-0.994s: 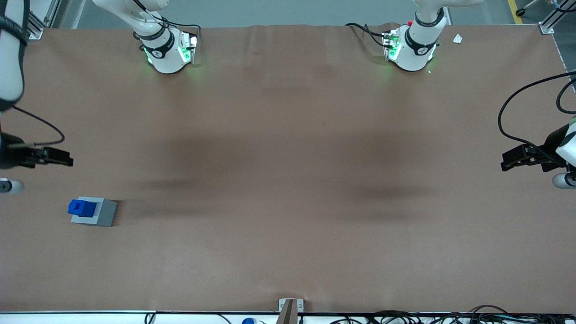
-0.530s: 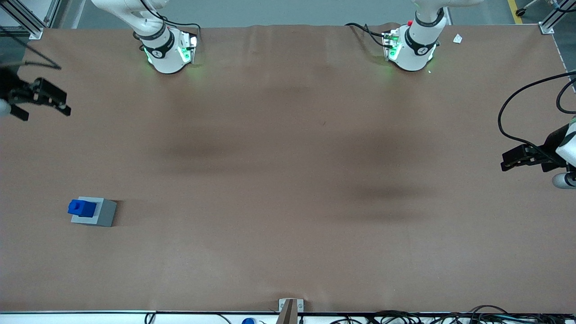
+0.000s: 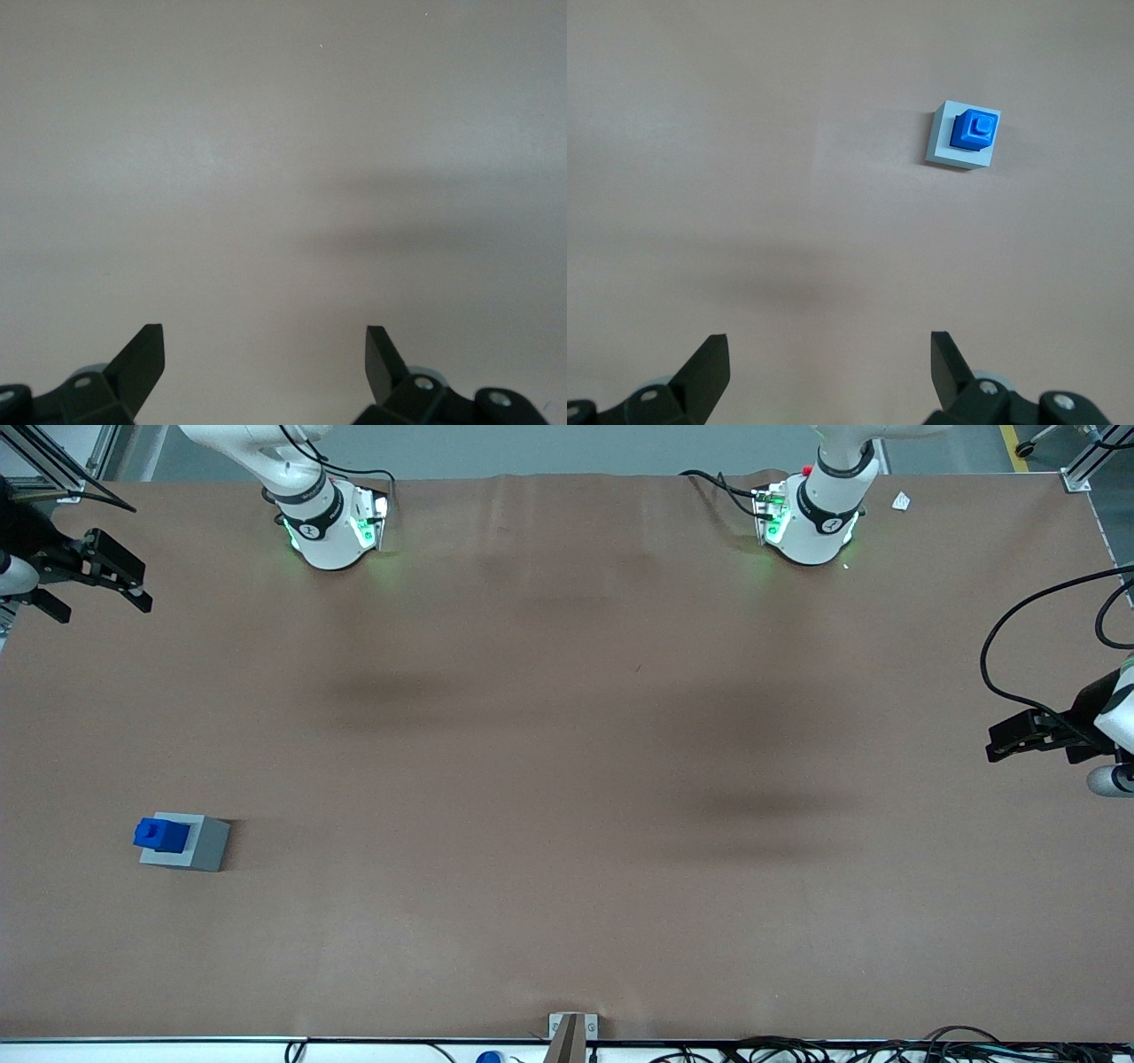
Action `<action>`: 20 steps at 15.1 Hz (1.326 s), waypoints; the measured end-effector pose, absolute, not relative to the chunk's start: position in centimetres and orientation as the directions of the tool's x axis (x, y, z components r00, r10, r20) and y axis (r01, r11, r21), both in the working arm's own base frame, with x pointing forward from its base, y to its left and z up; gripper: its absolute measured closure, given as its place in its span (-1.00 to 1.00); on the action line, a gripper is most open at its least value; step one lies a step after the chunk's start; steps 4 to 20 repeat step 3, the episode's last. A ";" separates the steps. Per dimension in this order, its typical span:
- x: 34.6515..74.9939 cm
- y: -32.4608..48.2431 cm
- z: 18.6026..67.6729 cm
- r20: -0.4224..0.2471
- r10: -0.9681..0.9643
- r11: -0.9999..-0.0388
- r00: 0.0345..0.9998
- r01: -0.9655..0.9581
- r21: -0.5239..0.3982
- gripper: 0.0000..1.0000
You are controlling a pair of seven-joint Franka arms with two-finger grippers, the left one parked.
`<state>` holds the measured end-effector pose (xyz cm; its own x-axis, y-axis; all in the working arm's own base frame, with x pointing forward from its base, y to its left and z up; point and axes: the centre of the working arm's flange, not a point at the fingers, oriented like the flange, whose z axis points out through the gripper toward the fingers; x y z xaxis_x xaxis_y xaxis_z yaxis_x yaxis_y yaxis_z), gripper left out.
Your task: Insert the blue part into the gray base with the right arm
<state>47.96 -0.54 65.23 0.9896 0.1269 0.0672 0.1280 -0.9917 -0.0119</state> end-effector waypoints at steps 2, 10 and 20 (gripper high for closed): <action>47.9 -0.6 65.1 0.056 0.126 -0.992 0.990 0.127 -0.013 -1.00; 47.9 -0.5 65.0 0.052 0.127 -0.992 0.991 0.128 -0.014 -1.00; 47.9 -0.5 65.0 0.052 0.127 -0.992 0.991 0.128 -0.014 -1.00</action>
